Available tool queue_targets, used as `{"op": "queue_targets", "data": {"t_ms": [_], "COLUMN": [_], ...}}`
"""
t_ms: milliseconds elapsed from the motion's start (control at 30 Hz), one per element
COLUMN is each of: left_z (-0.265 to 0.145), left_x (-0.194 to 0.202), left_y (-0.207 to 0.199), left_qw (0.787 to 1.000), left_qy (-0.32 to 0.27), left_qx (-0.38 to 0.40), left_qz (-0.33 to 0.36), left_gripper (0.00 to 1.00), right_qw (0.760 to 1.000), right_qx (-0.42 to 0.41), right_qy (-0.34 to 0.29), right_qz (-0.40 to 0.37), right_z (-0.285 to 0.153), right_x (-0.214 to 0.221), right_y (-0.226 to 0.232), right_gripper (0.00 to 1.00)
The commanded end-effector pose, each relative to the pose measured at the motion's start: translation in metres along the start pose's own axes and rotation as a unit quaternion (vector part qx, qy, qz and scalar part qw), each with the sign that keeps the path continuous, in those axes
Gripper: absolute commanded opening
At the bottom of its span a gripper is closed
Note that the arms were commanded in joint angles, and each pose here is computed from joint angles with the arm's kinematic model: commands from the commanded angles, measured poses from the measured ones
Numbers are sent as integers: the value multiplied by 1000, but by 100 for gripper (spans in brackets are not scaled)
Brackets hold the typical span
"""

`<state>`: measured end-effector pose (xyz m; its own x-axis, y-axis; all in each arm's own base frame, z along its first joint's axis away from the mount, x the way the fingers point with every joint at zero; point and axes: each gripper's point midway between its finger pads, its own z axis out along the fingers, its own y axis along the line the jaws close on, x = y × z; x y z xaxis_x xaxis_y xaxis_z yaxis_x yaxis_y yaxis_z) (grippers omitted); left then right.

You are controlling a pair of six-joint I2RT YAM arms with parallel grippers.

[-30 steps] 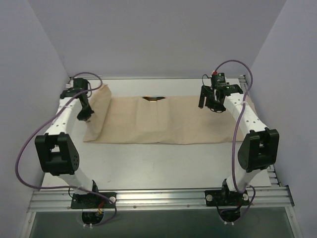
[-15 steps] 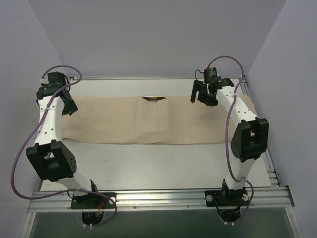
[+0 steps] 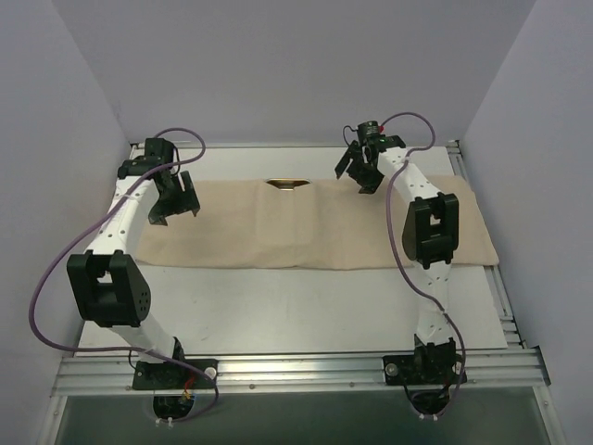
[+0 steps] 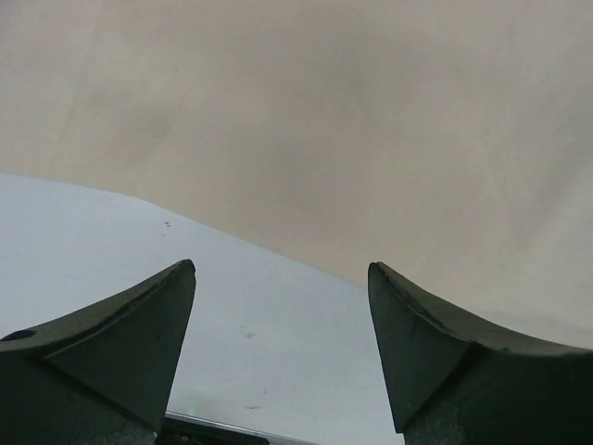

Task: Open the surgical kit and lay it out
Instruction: Open the surgical kit at the center of the board.

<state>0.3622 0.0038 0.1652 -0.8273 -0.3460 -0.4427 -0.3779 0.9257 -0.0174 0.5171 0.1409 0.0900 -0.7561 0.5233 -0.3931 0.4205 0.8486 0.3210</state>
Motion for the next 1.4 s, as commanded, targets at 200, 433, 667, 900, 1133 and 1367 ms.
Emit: {"op": "queue_targets", "data": {"t_ms": [200, 433, 667, 900, 1133, 1367], "left_z": [10, 15, 14, 19, 24, 23], "left_x": [-1, 7, 14, 13, 15, 16], "left_y": [-34, -34, -31, -38, -38, -38], "left_qw": [997, 996, 996, 995, 995, 995], "left_qy": [8, 12, 12, 24, 31, 33], "left_qx": [81, 86, 85, 100, 98, 99], "left_qz": [8, 14, 17, 16, 11, 8], "left_gripper": [83, 84, 83, 84, 83, 84], "right_qw": [994, 992, 992, 992, 992, 992], "right_qx": [15, 31, 22, 17, 23, 38], "right_qy": [34, 34, 2, 3, 4, 20], "right_qz": [104, 116, 127, 127, 127, 115], "right_z": [34, 53, 35, 42, 57, 71], "right_x": [47, 55, 37, 32, 32, 45], "right_y": [47, 51, 57, 63, 59, 51], "right_gripper": [75, 73, 73, 73, 74, 74]}}
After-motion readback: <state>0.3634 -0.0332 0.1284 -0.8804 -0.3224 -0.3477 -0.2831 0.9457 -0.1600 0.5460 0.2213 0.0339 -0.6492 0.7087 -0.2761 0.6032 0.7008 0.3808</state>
